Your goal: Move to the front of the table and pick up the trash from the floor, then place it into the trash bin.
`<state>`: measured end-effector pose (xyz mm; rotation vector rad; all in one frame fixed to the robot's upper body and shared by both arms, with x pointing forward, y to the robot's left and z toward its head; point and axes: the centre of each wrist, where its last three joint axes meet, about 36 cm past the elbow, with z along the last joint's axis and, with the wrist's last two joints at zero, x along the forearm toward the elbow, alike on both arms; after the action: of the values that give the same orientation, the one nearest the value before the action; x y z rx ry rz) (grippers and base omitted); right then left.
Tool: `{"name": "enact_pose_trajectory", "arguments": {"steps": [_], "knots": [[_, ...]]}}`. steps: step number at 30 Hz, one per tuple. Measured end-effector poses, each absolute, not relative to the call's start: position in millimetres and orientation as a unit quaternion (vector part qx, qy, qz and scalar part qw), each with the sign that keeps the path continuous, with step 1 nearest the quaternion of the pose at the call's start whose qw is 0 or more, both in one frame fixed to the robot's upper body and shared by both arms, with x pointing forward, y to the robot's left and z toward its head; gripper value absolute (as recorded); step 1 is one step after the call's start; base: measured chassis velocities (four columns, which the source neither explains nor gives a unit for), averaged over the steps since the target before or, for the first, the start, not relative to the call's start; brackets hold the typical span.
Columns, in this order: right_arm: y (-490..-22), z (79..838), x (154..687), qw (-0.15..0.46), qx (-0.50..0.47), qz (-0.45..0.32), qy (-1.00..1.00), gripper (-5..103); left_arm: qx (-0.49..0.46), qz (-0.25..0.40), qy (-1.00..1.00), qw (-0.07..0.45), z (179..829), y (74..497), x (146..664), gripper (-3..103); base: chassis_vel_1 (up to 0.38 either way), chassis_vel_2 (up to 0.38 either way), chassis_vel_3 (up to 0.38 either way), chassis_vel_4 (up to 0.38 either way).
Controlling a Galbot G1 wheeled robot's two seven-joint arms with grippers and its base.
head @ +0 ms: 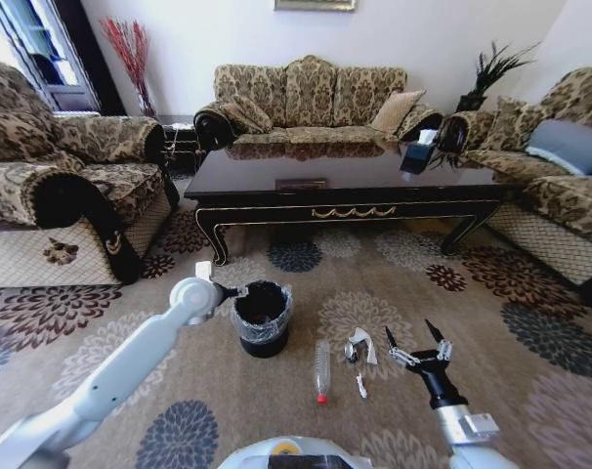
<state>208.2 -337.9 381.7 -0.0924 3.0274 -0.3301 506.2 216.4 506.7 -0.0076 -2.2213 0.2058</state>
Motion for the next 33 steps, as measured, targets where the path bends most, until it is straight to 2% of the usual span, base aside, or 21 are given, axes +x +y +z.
{"name": "enact_pose_trajectory", "arguments": {"steps": [13,21,23,24,25,27,28,32,33], "knots": [[-334.4,377.2,212.2,0.043,-0.032,-0.103,0.993,100,0.046,0.129,-0.86,0.491,468.5,211.8,536.9,96,0.0,0.0,0.0,0.0],[-334.5,373.0,209.8,0.037,-0.03,-0.105,0.993,100,0.061,0.144,-0.848,0.507,457.5,201.9,554.3,89,0.0,0.0,0.0,0.0],[-335.4,373.2,209.8,0.037,-0.029,-0.105,0.993,100,0.065,0.143,-0.847,0.509,456.6,200.2,555.8,86,0.0,0.0,0.0,0.0],[-335.9,373.2,209.8,0.037,-0.029,-0.105,0.993,100,0.069,0.142,-0.845,0.511,455.7,197.7,557.3,81,0.0,0.0,0.0,0.0],[-336.0,373.2,209.8,0.037,-0.028,-0.105,0.993,100,0.07,0.142,-0.844,0.512,455.2,196.6,557.8,81,0.0,0.0,0.0,0.0],[-335.8,373.1,209.8,0.037,-0.028,-0.105,0.993,100,0.072,0.143,-0.842,0.516,453.0,191.3,559.1,70,0.0,0.0,0.0,0.0],[-335.8,373.1,209.8,0.037,-0.028,-0.105,0.993,100,0.072,0.143,-0.842,0.516,453.0,191.3,559.1,70,0.0,0.0,0.0,0.0],[-336.6,373.2,210.2,0.038,-0.026,-0.105,0.993,100,0.073,0.142,-0.839,0.52,448.7,189.7,556.2,48,0.0,0.0,0.0,0.0],[-336.6,373.2,210.2,0.038,-0.026,-0.105,0.993,100,0.073,0.142,-0.839,0.52,448.7,189.7,556.2,48,0.0,0.0,0.0,0.0]]}}
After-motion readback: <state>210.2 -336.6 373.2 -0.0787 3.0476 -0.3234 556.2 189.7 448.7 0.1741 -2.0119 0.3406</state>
